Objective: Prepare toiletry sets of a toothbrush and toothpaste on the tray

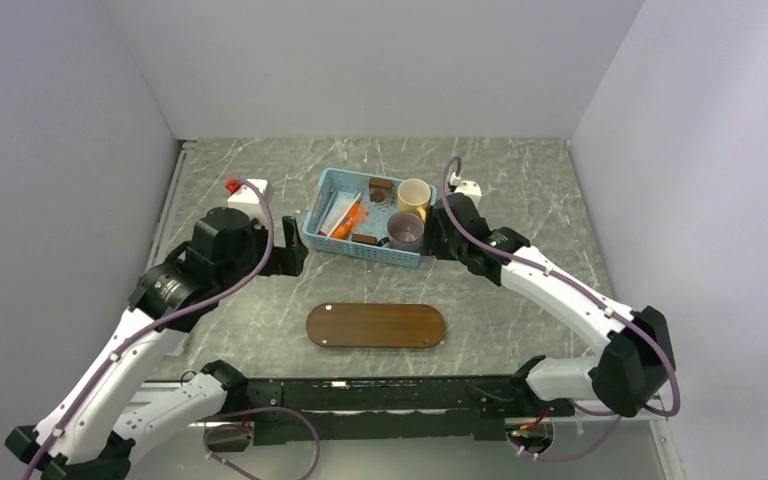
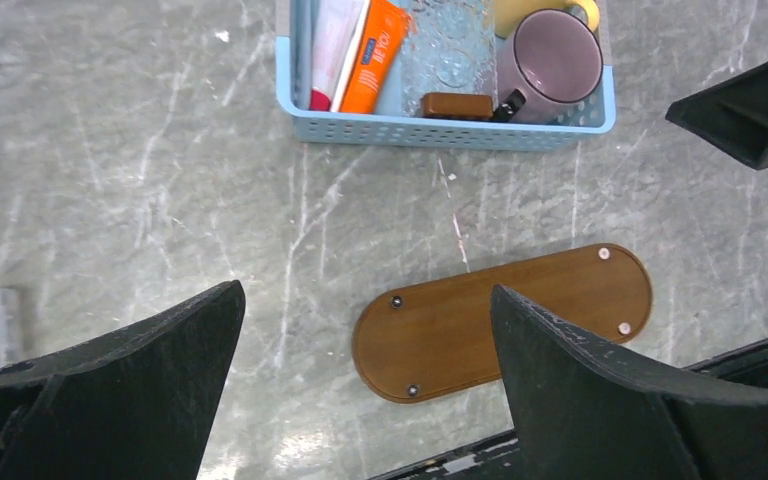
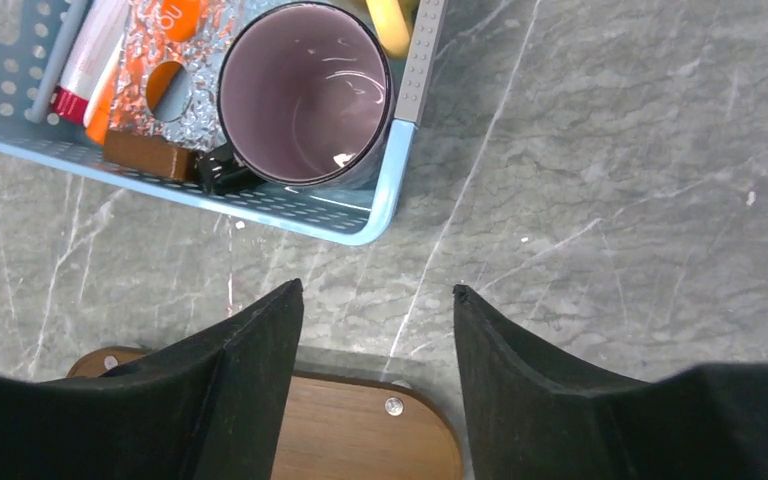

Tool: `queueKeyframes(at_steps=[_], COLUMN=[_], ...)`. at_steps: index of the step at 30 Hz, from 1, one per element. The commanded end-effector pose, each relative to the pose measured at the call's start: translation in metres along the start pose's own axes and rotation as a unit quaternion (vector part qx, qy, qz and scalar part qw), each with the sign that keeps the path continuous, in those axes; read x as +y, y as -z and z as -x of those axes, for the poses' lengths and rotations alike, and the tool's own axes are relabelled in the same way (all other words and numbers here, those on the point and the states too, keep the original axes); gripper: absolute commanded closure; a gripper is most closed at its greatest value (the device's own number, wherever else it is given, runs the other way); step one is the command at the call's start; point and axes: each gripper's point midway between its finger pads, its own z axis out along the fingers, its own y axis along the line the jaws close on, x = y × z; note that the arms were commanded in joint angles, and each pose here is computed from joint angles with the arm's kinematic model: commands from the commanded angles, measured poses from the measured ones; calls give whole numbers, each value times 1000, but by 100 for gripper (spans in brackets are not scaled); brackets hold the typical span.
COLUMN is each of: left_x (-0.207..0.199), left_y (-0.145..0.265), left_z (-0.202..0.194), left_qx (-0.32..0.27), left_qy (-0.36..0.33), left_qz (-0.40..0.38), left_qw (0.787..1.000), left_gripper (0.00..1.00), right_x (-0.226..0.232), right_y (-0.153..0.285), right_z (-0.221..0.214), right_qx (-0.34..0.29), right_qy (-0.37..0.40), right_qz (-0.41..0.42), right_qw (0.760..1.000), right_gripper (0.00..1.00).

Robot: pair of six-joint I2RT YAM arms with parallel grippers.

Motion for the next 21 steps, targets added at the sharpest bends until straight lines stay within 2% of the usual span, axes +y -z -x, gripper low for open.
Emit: queueKeyframes(at_steps=[1,3,7,12,21], left_x=[16,19,30,33,41], left_y=[17,15,10,3,-7], left_z=[12,12,7,0,-16], left_qx=[-33,-49,-73,-84,-69], left_qy=[-46,-60,-71,-74,-75], left_qz=[25,26,43,43,50], left_qw=[998,997,994,993,994], left_gripper=[1,1,1,1,1], right_x=[12,12,10,8,13], right_y=[-13,-21,-39,-53,-70], right_z=[11,9,2,0,3], right_qx=[-4,-2,14,19,28], right_qy=[-24,-34,-52,-59,-60], right_qz=[11,10,7,-2,-5], right_qw=[1000,999,999,998,998], right_gripper=[45,51,57,57,58])
